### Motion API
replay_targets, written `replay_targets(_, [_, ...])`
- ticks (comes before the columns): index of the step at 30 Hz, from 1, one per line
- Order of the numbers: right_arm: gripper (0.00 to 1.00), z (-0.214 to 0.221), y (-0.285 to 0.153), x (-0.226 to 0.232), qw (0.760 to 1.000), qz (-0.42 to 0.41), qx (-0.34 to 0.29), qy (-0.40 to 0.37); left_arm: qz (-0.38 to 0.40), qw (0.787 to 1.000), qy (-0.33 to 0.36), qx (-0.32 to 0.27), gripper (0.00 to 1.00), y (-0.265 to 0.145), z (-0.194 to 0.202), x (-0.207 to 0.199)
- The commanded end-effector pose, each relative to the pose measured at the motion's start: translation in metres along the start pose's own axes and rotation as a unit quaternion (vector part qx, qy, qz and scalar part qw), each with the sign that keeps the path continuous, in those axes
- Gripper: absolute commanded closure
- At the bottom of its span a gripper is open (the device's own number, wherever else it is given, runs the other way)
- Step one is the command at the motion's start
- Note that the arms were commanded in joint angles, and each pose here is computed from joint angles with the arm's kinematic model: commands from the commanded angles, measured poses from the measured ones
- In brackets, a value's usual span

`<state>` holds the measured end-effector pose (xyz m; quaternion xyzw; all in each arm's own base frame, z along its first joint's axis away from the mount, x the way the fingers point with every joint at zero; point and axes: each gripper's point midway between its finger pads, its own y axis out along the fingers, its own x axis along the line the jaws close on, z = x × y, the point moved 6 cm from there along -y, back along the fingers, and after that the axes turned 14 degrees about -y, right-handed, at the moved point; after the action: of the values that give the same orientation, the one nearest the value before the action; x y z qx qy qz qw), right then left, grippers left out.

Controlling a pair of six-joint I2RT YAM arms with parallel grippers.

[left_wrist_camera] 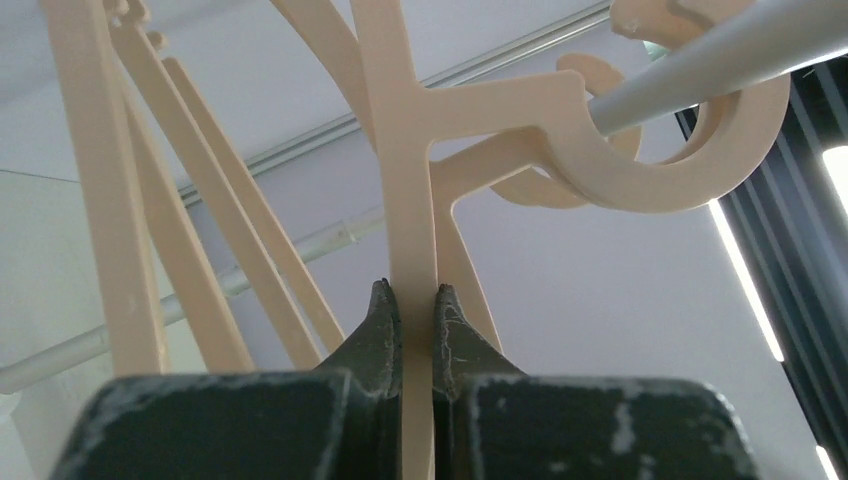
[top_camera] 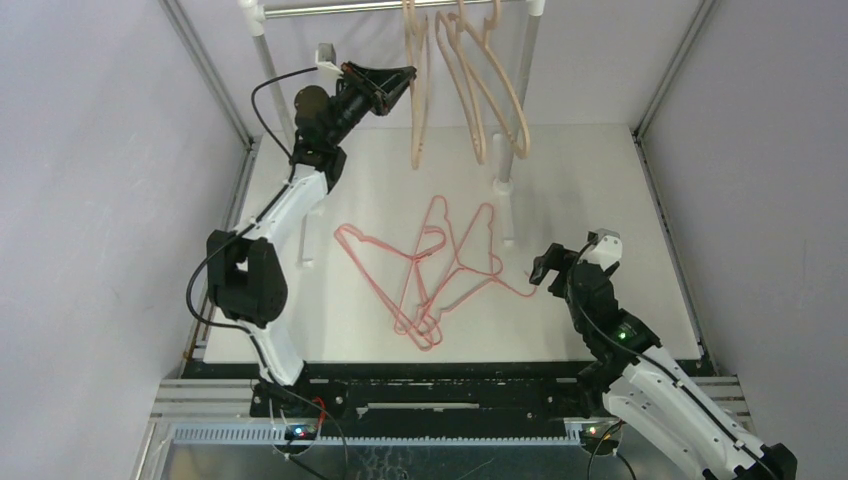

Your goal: Organize the hangers

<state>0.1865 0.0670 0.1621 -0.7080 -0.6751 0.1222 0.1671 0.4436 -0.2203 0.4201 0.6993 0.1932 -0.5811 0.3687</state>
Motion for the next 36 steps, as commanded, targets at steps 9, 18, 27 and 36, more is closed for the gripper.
replay_targets(9, [0.0,-0.011,-0.003,-0.003,1.0,0.007,-0.019,0.008,0.001,0.998,0.006,0.057,1.0,0.043,0.021,-0.007])
replay_targets(18, [0.0,-0.011,-0.004,-0.006,1.0,0.012,-0.021,0.007,-0.007,0.995,-0.01,0.103,1.0,0.067,0.054,0.011])
replay_targets(27, [0.0,-0.011,-0.004,-0.007,1.0,0.013,-0.023,0.011,-0.007,0.986,-0.021,0.167,1.0,0.097,0.084,0.021])
replay_targets(36, [0.0,-0.01,-0.003,-0.008,1.0,0.014,-0.021,0.01,-0.019,0.983,0.019,0.182,0.77,0.089,0.088,0.026])
